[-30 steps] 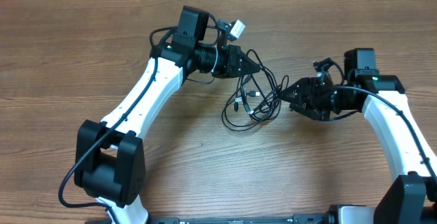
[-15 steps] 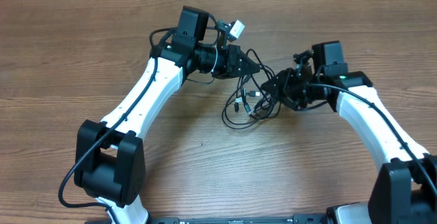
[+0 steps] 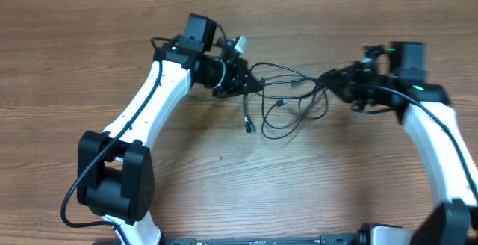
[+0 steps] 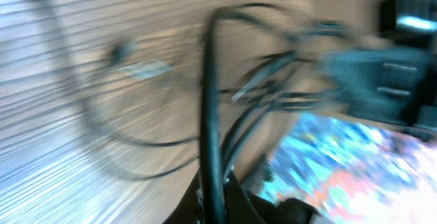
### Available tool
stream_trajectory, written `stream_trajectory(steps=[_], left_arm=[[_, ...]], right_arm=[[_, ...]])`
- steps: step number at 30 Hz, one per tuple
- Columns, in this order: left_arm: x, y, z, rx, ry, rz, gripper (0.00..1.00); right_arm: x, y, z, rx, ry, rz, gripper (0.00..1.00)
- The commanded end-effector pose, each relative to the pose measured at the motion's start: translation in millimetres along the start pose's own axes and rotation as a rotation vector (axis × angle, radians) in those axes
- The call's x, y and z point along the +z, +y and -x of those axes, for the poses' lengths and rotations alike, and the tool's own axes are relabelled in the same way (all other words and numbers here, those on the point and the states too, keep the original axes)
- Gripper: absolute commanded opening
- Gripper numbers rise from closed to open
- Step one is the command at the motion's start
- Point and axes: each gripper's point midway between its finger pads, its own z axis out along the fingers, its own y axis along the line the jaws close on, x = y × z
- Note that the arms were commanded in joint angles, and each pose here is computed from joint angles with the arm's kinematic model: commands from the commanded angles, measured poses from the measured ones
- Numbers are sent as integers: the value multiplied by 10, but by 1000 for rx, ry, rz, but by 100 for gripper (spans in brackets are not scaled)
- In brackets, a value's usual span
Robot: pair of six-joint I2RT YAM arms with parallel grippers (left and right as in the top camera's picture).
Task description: Untangle cables
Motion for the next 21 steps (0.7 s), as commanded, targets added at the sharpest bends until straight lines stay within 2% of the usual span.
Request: stream_trajectory(steps=[1,8,13,14,16,19,21], left_arm=[[-163,534,100,14,-57,241,4],[-277,875,-49,38,-8,438,4],[-389,1082,-179,65,47,570,4],[-423,1131,-202,59,54,603,8],[-428,1139,-217,58,60,607,19],[-373,1048,-209,77,61,563,34],[-294,855,-202,140,75,483,38]], right_arm=[[-518,186,215,-50,-124,77,4],[-830,-207,428,47,-247,-38,4],[-1029,-905,493,133,-374,-420,4],[-1082,-1031,452,141,-375,-495,4],[-1081,-1071,386,135,-348,-517,4],[-935,-870,284,34,-253,-406,4],[-794,-604,143,-43,-158,-256,4]])
